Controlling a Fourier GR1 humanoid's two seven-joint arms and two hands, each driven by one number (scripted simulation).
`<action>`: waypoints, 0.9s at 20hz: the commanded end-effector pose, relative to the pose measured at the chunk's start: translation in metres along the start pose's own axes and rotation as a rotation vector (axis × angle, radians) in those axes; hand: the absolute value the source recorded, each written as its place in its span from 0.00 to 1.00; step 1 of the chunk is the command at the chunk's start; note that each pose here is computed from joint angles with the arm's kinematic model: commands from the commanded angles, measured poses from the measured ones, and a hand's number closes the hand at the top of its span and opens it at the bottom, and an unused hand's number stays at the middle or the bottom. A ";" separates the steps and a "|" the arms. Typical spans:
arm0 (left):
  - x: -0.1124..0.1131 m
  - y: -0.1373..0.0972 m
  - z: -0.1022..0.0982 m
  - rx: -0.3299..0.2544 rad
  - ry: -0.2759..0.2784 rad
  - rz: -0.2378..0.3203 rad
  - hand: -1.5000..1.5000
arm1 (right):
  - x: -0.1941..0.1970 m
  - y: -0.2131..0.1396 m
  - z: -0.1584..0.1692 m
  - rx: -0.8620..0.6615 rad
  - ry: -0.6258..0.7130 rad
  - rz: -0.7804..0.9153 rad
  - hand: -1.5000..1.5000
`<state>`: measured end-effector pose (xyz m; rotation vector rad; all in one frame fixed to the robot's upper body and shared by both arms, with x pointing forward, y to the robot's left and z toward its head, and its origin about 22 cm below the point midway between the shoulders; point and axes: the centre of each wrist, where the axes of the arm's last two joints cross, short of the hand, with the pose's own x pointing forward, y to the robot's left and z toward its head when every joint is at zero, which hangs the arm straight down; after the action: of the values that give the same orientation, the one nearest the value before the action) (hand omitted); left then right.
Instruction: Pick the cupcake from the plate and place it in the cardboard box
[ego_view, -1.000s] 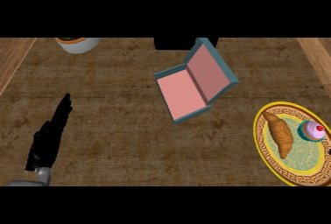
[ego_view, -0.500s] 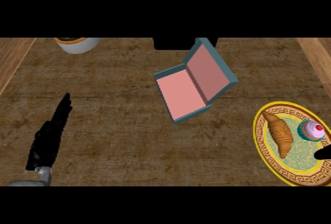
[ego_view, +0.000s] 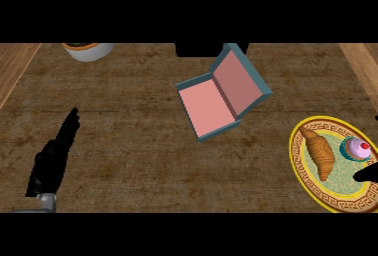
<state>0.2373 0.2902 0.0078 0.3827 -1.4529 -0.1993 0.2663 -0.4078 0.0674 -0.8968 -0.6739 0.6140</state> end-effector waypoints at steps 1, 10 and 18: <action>-0.006 0.014 -0.022 -0.006 0.019 0.007 0.50 | 0.001 0.008 0.002 -0.016 -0.008 -0.024 0.00; 0.019 -0.005 0.014 0.012 0.006 -0.001 0.50 | -0.007 0.023 0.006 -0.011 -0.003 -0.019 0.00; -0.002 0.000 0.008 -0.008 0.001 -0.013 0.50 | -0.013 0.030 -0.028 0.005 -0.005 -0.014 0.00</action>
<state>0.2402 0.2849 0.0069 0.3873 -1.4477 -0.2028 0.2695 -0.4111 0.0371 -0.8947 -0.6812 0.5940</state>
